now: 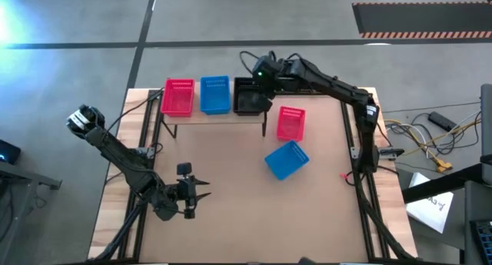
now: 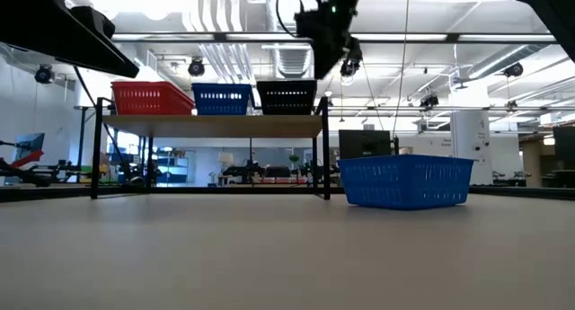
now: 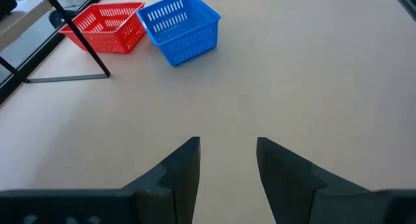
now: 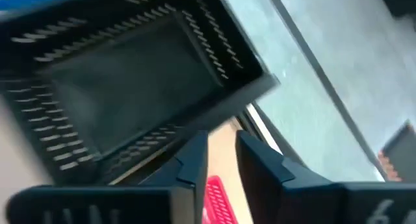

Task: Stack baskets on shelf by color
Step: Stack the black bin on top of the black bin on the shelf

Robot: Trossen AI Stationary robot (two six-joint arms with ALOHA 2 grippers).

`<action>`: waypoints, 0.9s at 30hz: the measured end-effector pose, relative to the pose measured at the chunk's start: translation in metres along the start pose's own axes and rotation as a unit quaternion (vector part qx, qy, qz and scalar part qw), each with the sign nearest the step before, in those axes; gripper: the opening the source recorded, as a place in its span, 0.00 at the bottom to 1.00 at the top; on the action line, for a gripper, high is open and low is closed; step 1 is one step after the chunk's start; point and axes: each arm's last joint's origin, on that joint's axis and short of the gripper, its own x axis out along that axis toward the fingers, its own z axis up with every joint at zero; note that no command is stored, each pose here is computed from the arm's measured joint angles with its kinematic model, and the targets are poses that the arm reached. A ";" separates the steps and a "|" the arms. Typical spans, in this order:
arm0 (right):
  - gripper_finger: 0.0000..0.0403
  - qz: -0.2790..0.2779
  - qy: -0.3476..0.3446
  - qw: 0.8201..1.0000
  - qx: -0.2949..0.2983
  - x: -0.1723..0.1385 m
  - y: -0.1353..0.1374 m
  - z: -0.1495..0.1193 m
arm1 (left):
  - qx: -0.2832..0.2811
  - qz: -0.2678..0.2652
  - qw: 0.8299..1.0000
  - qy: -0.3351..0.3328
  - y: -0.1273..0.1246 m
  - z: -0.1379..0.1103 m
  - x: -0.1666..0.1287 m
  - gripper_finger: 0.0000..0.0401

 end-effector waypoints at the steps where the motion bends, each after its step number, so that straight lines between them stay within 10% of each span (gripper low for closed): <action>1: 0.16 -0.005 0.007 1.000 0.012 0.007 -0.003 -0.002 | 0.000 0.000 1.000 0.000 0.000 0.000 0.000 0.34; 27: 0.02 0.014 -0.022 0.997 0.067 0.010 -0.008 -0.008 | 0.000 0.000 1.000 0.000 0.000 0.000 0.000 0.34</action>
